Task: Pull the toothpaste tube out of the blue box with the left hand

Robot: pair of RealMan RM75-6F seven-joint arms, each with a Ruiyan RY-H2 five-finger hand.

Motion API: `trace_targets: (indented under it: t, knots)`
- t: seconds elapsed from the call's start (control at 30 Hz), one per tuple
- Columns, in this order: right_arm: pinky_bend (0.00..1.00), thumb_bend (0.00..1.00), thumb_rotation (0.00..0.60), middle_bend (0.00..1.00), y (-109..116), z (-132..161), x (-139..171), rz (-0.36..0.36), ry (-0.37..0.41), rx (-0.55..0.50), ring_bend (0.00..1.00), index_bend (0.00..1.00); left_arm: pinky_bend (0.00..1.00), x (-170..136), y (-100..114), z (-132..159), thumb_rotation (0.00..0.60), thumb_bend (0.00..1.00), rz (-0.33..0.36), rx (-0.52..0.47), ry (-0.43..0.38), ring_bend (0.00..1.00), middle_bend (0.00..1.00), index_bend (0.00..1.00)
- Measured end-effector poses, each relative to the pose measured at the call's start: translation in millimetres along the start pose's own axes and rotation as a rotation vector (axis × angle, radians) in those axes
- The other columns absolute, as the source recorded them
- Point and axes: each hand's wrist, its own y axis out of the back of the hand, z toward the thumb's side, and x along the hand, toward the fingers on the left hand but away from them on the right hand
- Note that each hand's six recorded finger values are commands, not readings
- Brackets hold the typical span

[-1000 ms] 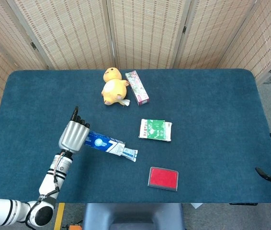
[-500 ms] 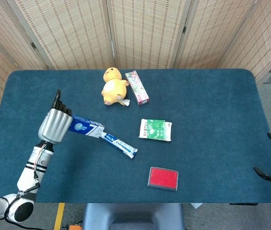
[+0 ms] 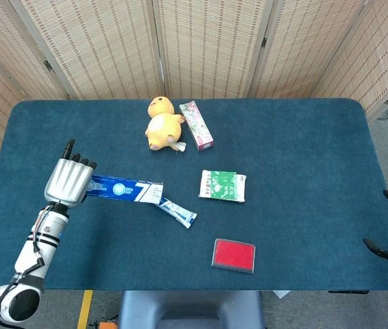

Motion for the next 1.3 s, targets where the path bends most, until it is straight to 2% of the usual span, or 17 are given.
trace_targets:
  t: [0.17, 0.3, 0.4, 0.43, 0.47, 0.53, 0.6, 0.73, 0.97, 1.13, 1.3]
  knots:
    - [0.0, 0.2, 0.6, 0.0, 0, 1, 0, -0.003, 0.003, 0.001, 0.0, 0.0, 0.09, 2, -24, -1, 0.6, 0.18, -0.098, -0.175, -0.019, 0.32, 0.52, 0.5]
    - [0.0, 0.2, 0.6, 0.0, -1, 1, 0, 0.001, 0.004, 0.006, 0.0, 0.0, 0.1, 4, -55, 5, 0.6, 0.18, -0.153, -0.285, -0.034, 0.32, 0.52, 0.5]
    - [0.0, 0.2, 0.6, 0.0, -1, 1, 0, 0.001, 0.001, 0.006, 0.0, 0.0, 0.1, 7, -78, 14, 0.6, 0.18, -0.17, -0.307, -0.053, 0.31, 0.51, 0.47]
    - [0.0, 0.2, 0.6, 0.0, -1, 1, 0, 0.0, 0.001, 0.005, 0.0, 0.0, 0.1, 7, -85, 18, 0.6, 0.17, -0.176, -0.313, -0.058, 0.29, 0.46, 0.42]
    - [0.0, 0.2, 0.6, 0.0, -1, 1, 0, -0.001, 0.001, 0.004, 0.0, 0.0, 0.09, 8, -92, 22, 0.6, 0.17, -0.187, -0.319, -0.063, 0.25, 0.38, 0.34]
    - [0.0, 0.2, 0.6, 0.0, 0, 1, 0, -0.003, 0.003, 0.004, 0.0, 0.0, 0.07, 6, -107, 31, 0.6, 0.16, -0.224, -0.332, -0.075, 0.12, 0.13, 0.11]
    - [0.0, 0.2, 0.6, 0.0, -1, 1, 0, 0.0, 0.003, 0.007, 0.0, 0.0, 0.04, 4, -116, 33, 0.6, 0.14, -0.262, -0.338, -0.069, 0.02, 0.01, 0.0]
    - [0.0, 0.2, 0.6, 0.0, -2, 2, 0, 0.003, 0.003, 0.012, 0.0, 0.0, 0.0, 2, -130, 40, 0.6, 0.14, -0.318, -0.357, -0.054, 0.0, 0.0, 0.0]
    - [0.0, 0.2, 0.6, 0.0, -5, 3, -1, 0.013, 0.002, 0.028, 0.0, 0.0, 0.0, -6, -121, 41, 0.6, 0.14, -0.262, -0.368, -0.085, 0.0, 0.0, 0.0]
    - [0.0, 0.2, 0.6, 0.0, -9, 7, -3, 0.022, 0.007, 0.052, 0.0, 0.0, 0.0, -23, -115, 24, 0.6, 0.15, -0.188, -0.379, -0.098, 0.0, 0.0, 0.0]
    - [0.0, 0.2, 0.6, 0.0, -18, 12, -5, 0.041, 0.008, 0.093, 0.0, 0.0, 0.0, -52, -124, -1, 0.6, 0.15, -0.101, -0.393, -0.097, 0.0, 0.0, 0.0]
